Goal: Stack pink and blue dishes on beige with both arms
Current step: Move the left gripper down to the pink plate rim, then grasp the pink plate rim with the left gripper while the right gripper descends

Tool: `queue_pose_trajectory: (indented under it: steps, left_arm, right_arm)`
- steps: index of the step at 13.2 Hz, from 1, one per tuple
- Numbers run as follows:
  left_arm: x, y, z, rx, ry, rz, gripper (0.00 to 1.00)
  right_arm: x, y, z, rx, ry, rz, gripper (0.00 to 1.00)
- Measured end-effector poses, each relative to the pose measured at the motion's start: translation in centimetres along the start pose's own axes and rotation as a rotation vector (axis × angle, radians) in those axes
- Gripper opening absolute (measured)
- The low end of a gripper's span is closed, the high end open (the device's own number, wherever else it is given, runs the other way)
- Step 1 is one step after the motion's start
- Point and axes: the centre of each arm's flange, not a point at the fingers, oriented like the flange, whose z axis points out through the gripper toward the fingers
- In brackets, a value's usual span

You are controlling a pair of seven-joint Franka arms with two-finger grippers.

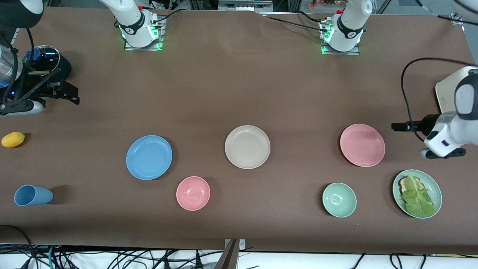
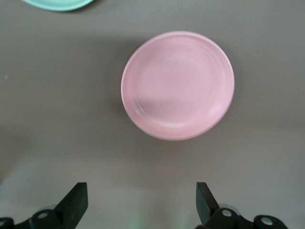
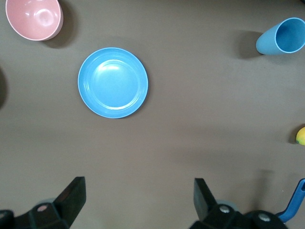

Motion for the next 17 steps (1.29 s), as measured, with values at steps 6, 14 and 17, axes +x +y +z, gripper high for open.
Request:
queue_pose_trajectory:
  steps: [6, 14, 17]
  left_arm:
    - [4.4, -3.5, 9.9, 0.036, 0.164, -0.024, 1.0]
    - [-1.3, -4.9, 20.2, 0.025, 0.336, -0.048, 0.91]
    - [-1.3, -4.5, 20.0, 0.023, 0.34, -0.044, 0.54]
  right_arm:
    - [0.3, 0.4, 0.1, -0.002, 0.015, 0.007, 1.0]
    - [0.9, 2.4, 0.9, -0.004, 0.025, 0.041, 1.0]
    - [1.7, 2.7, 2.2, -0.005, 0.018, 0.045, 1.0]
